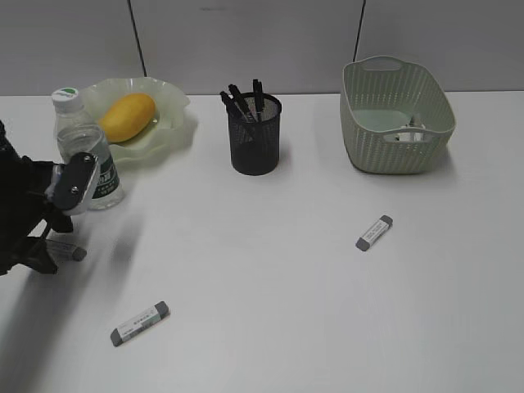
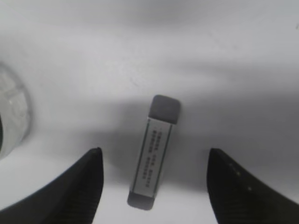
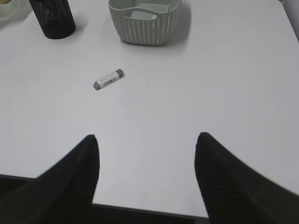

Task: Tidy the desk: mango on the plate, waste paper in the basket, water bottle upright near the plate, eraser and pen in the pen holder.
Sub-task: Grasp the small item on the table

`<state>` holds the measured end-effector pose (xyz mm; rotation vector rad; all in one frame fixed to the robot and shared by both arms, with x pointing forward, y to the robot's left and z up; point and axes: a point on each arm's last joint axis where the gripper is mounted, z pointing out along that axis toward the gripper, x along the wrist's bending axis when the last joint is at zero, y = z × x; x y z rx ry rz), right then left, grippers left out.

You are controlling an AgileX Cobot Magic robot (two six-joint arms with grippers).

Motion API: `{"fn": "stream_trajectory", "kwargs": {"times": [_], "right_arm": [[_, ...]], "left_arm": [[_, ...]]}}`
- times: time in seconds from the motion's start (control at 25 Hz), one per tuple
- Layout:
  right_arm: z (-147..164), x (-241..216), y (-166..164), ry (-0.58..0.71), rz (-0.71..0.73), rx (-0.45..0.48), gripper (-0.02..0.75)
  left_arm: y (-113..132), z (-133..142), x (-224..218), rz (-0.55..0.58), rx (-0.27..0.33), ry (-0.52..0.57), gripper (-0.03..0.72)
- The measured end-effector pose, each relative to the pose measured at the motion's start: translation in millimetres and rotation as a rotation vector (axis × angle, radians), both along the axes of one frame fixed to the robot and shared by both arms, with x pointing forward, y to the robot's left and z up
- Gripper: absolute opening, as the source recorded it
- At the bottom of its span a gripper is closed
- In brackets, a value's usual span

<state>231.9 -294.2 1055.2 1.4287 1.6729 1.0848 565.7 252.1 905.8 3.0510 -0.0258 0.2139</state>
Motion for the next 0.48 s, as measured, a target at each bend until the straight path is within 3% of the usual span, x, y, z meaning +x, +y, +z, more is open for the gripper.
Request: {"fn": "stream_trajectory", "kwargs": {"times": [0.28, 0.48], "right_arm": [[0, 0, 0, 0.0, 0.0, 0.0, 0.51], [0, 0, 0, 0.0, 0.0, 0.0, 0.51]], "left_arm": [[-4, -13, 6, -0.019, 0.011, 0.072, 0.475], [-5, -13, 6, -0.018, 0.009, 0.074, 0.312]]}}
